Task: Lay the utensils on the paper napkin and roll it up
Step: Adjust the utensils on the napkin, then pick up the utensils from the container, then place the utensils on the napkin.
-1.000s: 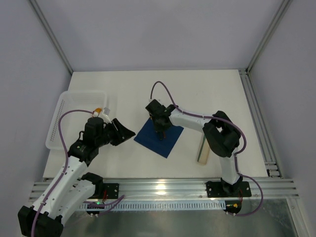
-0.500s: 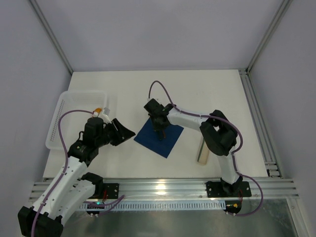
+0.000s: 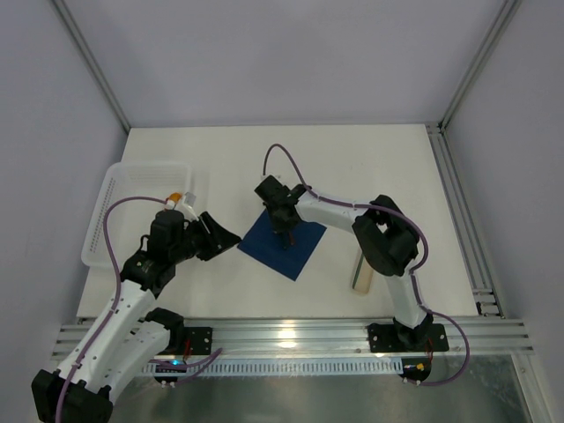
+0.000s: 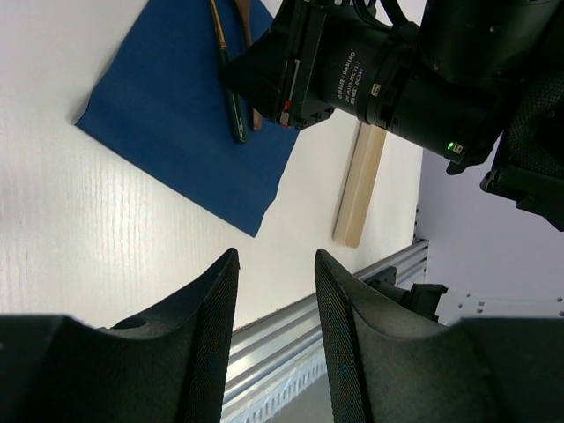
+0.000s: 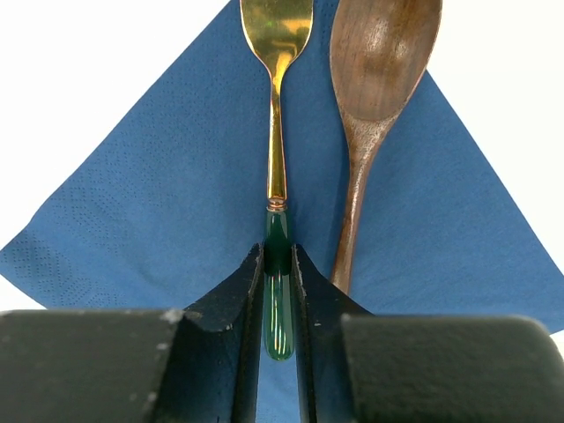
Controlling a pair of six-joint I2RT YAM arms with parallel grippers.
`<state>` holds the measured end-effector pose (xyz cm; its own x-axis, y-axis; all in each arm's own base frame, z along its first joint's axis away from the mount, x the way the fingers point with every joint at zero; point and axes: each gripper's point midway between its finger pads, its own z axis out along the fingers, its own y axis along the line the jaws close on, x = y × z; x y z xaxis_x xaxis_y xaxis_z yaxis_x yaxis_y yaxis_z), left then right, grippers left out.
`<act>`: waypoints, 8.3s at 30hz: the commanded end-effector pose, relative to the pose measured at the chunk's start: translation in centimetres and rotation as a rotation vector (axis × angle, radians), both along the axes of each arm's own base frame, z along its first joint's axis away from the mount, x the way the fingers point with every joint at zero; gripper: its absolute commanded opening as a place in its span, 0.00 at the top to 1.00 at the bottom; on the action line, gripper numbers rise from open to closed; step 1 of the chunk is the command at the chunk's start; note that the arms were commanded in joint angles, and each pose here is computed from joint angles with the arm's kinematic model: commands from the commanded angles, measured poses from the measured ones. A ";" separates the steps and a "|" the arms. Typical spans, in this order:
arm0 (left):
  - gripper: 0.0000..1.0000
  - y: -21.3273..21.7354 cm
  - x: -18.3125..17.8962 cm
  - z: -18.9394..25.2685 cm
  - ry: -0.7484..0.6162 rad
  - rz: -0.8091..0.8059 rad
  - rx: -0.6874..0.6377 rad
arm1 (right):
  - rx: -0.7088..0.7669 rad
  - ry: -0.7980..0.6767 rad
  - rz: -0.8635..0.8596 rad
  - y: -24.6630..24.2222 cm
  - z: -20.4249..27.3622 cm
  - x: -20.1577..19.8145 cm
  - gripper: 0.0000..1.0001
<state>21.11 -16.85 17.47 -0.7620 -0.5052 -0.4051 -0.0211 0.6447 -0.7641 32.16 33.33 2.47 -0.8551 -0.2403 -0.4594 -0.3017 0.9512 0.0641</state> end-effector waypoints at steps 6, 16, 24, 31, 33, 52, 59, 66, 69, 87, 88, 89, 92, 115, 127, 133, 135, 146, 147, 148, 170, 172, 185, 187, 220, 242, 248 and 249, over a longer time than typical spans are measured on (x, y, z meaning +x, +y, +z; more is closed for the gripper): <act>0.58 -0.1 -0.2 0.6 -0.027 -0.016 -0.006 | 0.012 -0.073 -0.014 0.8 2.8 1.5 0.96; 0.58 -0.1 -0.2 0.6 -0.024 -0.016 -0.008 | 0.104 -0.080 -0.047 1.1 5.5 0.4 0.96; 0.58 -0.2 -0.2 0.6 -0.025 -0.021 -0.008 | 0.104 -0.062 -0.063 0.5 5.2 -0.8 0.96; 0.58 -0.3 -0.3 0.7 -0.026 -0.023 -0.010 | 0.091 -0.051 -0.077 0.0 4.0 -1.4 0.97; 0.57 -0.3 -0.2 0.6 -0.022 -0.023 -0.010 | 0.087 -0.047 -0.074 -0.1 3.7 -1.5 0.96; 0.57 -0.1 -0.5 0.6 -0.026 -0.022 -0.007 | 0.044 -0.061 -0.066 0.3 2.0 -0.3 0.96; 0.57 -0.1 -0.6 0.5 -0.024 -0.021 -0.004 | 0.051 -0.056 -0.062 0.6 1.9 -0.2 0.96; 0.57 -0.1 -0.6 0.6 -0.025 -0.020 -0.007 | 0.061 -0.067 -0.055 0.7 2.5 -0.2 0.80; 0.57 0.0 -0.6 0.5 -0.025 -0.019 -0.005 | 0.069 -0.078 -0.052 0.8 3.1 -0.1 0.68; 0.57 -0.4 -0.3 0.9 -0.029 -0.031 -0.018 | 0.012 -0.226 -0.229 -10.1 12.2 -0.7 0.63; 0.57 -0.4 -0.3 1.0 -0.033 -0.033 -0.019 | -0.012 -0.204 -0.248 -11.7 11.0 -1.5 0.64; 0.57 -0.4 -0.3 0.9 -0.031 -0.035 -0.017 | -0.014 -0.199 -0.271 -12.9 10.9 -1.8 0.66; 0.57 -0.5 -0.3 1.0 -0.032 -0.041 -0.020 | -0.015 -0.165 -0.364 -16.9 9.9 -3.4 0.66; 0.56 -1.0 -0.1 1.1 -0.023 -0.063 -0.030 | -0.044 -0.049 -0.647 -24.3 3.3 -10.3 0.71; 0.56 -0.8 -0.2 1.3 -0.026 -0.064 -0.015 | 0.031 -0.025 -0.654 -23.6 1.4 -9.2 0.73; 0.56 -0.8 -0.1 1.3 -0.027 -0.061 -0.016 | 0.057 -0.018 -0.651 -23.4 0.7 -8.8 0.74; 0.56 -0.8 -0.2 1.3 -0.024 -0.062 -0.015 | 0.052 -0.016 -0.653 -23.5 0.5 -8.6 0.74; 0.56 -0.8 -0.2 1.2 -0.019 -0.060 -0.017 | -0.001 0.040 -0.674 -24.8 -1.8 -9.4 0.74; 0.56 -0.8 -0.2 1.2 -0.020 -0.061 -0.018 | -0.004 0.042 -0.675 -24.9 -1.9 -9.4 0.75; 0.56 -0.8 -0.2 1.3 -0.022 -0.059 -0.019 | -0.013 0.044 -0.674 -25.0 -2.0 -9.5 0.77; 0.56 -0.4 0.1 1.3 -0.028 -0.024 -0.011 | 0.152 -0.167 -0.505 -22.7 8.3 -6.5 0.97; 0.56 -0.1 0.1 1.2 -0.033 -0.010 0.000 | 0.193 -0.200 -0.424 -20.8 10.0 -5.3 0.97; 0.56 0.5 -0.2 0.8 -0.023 0.012 0.022 | 0.212 -0.204 0.003 -3.5 13.2 1.0 0.96; 0.56 0.6 -0.2 0.7 -0.023 0.015 0.022 | 0.175 -0.175 0.044 -2.2 11.2 1.4 0.96; 0.56 0.5 -0.3 0.6 -0.018 0.008 0.028 | 0.131 -0.100 0.000 3.3 3.3 1.9 0.96; 0.56 0.5 -0.5 0.9 -0.022 0.005 0.023 | 0.084 -0.064 -0.021 2.4 0.9 1.3 0.96; 0.56 0.6 -0.6 0.8 -0.021 0.007 0.025 | 0.075 -0.061 -0.029 2.2 0.7 1.3 0.96; 0.56 0.5 -0.6 0.8 -0.021 0.004 0.024 | 0.071 -0.065 -0.029 2.2 0.6 1.4 0.96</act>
<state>20.38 -16.25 16.89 -0.7655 -0.5062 -0.3973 -0.0503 0.6626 -0.7473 32.98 35.13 2.64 -0.8433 -0.1980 -0.4996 -0.2918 0.9494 0.1162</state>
